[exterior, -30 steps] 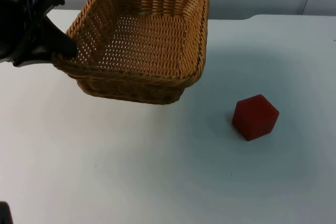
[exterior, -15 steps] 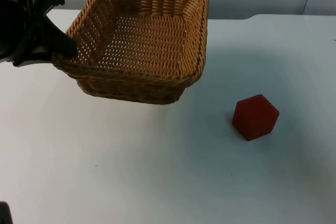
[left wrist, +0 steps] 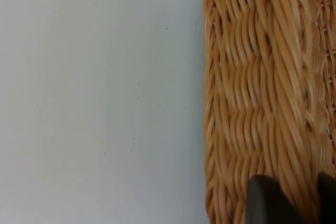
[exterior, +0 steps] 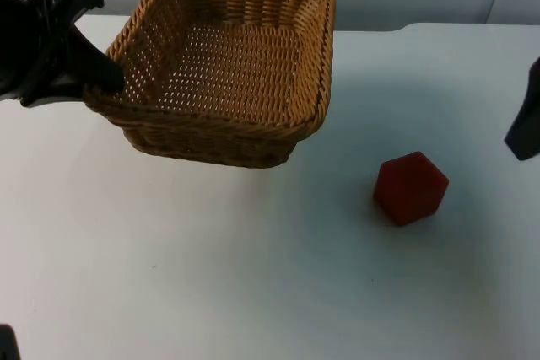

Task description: Pick up the basket with the left hand and place the cube into the basket with the right hand.

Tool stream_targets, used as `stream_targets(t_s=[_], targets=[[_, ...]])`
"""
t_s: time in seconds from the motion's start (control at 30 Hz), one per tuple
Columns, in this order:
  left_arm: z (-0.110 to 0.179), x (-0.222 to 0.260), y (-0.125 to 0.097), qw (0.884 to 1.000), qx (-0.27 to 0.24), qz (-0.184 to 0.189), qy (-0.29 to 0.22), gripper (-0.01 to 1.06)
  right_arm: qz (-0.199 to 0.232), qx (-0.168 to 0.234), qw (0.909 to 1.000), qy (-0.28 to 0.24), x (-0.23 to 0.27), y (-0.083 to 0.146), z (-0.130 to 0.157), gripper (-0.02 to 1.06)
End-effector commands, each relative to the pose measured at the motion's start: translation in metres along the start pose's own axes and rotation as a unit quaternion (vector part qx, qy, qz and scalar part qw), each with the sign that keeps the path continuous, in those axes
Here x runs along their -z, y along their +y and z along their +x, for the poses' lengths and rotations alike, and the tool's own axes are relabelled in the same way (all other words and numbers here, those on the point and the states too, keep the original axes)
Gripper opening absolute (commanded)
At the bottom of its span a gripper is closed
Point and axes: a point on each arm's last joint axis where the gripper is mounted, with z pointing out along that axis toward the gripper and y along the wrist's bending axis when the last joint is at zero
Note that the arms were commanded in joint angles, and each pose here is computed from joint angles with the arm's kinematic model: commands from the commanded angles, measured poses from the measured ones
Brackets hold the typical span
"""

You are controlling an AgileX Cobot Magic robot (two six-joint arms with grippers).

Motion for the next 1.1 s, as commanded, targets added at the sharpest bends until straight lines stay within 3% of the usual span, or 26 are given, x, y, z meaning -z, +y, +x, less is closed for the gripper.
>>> stream_targets(t_s=[0.0,0.1,0.2,0.37,0.5,1.07], targets=[[-0.001,0.003,-0.007,1.000,0.007,0.020,-0.004,0.00,0.007,0.014,0.9997,-0.017,-0.007,0.011,-0.014,0.73],[-0.001,0.003,-0.007,1.000,0.007,0.020,-0.004,0.00,-0.004,0.029,0.9994,-0.020,-0.016,0.027,-0.031,0.47],[-0.001,0.003,-0.007,1.000,0.007,0.020,-0.004,0.00,-0.010,0.038,0.9991,-0.015,-0.022,0.033,-0.042,0.44],[-0.001,0.003,-0.007,1.000,0.007,0.020,-0.004,0.00,-0.014,0.045,0.9989,-0.003,-0.032,0.036,-0.062,0.56],[-0.001,0.003,-0.007,1.000,0.007,0.020,-0.004,0.00,-0.003,0.045,0.9989,0.014,-0.048,0.032,-0.072,0.80],[-0.001,0.003,-0.006,1.000,0.007,0.018,-0.005,0.00,-0.009,0.030,0.9989,0.035,-0.099,0.031,-0.074,0.80]])
